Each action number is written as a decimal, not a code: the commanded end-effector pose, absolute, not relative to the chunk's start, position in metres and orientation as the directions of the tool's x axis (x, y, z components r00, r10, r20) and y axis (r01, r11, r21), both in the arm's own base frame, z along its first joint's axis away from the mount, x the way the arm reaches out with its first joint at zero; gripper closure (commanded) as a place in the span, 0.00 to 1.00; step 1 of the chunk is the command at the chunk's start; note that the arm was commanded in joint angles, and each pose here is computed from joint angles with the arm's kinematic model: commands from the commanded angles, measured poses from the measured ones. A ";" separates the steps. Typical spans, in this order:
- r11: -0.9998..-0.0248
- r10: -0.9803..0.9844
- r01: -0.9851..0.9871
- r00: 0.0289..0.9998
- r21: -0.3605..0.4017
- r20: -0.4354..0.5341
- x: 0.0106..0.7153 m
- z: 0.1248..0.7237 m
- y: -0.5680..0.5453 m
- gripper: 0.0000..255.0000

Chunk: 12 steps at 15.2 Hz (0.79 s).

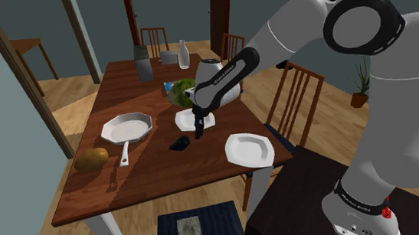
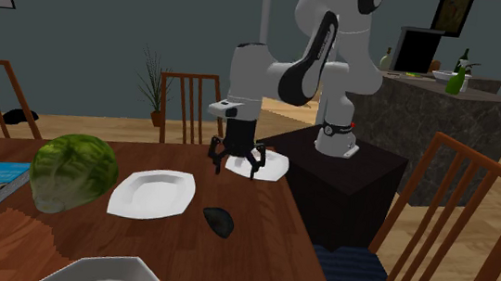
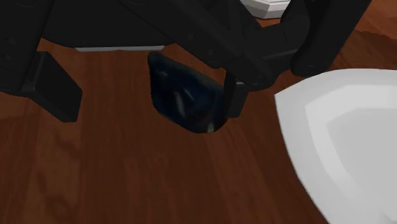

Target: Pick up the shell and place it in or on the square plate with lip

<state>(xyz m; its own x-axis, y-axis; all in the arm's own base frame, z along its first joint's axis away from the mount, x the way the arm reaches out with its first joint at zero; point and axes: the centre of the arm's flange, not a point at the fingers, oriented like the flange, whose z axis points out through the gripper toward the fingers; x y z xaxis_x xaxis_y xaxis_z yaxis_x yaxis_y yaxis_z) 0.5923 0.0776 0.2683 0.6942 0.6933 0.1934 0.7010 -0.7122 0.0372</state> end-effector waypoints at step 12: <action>-0.689 0.715 0.723 0.669 0.046 0.201 0.607 0.216 0.090 0.00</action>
<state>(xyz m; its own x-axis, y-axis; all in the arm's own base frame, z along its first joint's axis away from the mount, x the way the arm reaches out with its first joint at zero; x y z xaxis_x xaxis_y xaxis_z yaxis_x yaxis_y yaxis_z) 0.6070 0.0901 0.2164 0.6691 0.7155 0.2009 0.7232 -0.6891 0.0455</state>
